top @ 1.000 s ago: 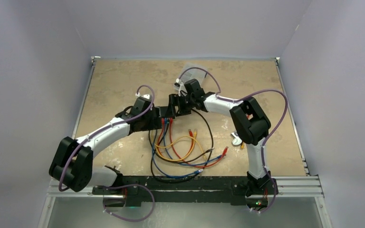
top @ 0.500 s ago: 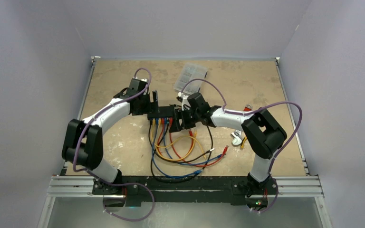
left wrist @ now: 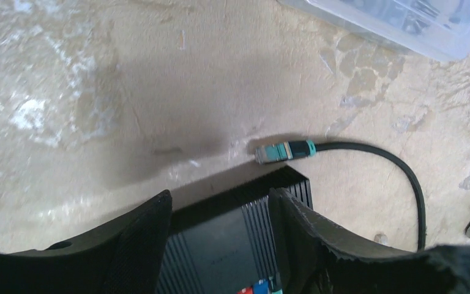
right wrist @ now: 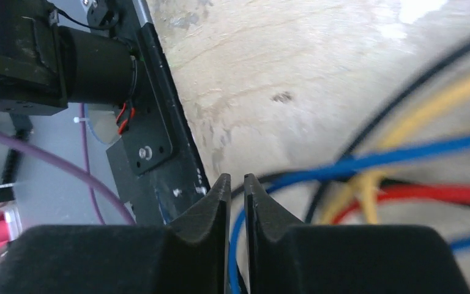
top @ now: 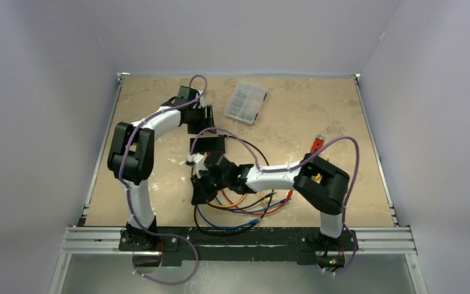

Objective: Pull the plug from the switch port
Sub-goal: Move the switch port to the center of the board.

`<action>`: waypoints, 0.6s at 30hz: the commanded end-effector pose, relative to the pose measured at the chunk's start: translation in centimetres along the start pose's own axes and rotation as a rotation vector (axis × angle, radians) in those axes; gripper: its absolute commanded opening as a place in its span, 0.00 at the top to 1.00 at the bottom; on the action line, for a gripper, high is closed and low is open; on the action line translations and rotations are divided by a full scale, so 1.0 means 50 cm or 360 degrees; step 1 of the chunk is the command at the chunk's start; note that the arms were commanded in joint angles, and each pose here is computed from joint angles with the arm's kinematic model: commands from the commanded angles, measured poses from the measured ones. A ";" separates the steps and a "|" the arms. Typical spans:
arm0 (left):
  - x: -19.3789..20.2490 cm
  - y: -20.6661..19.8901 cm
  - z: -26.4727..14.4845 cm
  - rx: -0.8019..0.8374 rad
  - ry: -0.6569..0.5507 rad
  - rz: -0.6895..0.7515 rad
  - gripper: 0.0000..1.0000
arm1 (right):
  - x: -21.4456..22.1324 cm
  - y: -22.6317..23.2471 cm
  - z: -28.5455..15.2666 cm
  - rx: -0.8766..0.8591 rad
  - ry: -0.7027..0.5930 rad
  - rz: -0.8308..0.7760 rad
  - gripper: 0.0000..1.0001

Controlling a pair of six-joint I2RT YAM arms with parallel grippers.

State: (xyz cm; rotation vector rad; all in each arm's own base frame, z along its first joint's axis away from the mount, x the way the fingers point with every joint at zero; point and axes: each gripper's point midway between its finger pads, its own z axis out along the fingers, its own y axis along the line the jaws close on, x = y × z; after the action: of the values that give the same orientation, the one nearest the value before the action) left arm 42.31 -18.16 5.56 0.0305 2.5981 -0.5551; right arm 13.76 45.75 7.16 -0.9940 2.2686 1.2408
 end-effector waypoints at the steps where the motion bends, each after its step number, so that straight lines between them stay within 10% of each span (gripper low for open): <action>1: -0.034 -0.009 0.022 0.0119 -0.0003 0.0011 0.42 | -0.006 0.039 0.071 0.0026 -0.0025 -0.0167 0.86; 18: 0.066 0.064 0.034 0.0034 0.0148 -0.0168 0.57 | 0.102 -0.113 0.082 0.0582 0.0202 0.0087 1.00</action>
State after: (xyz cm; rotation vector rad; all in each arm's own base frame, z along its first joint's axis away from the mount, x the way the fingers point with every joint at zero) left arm 42.88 -17.83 2.94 -0.0012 2.6202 -0.6695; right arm 12.17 50.07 1.97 -1.0038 2.3468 1.0302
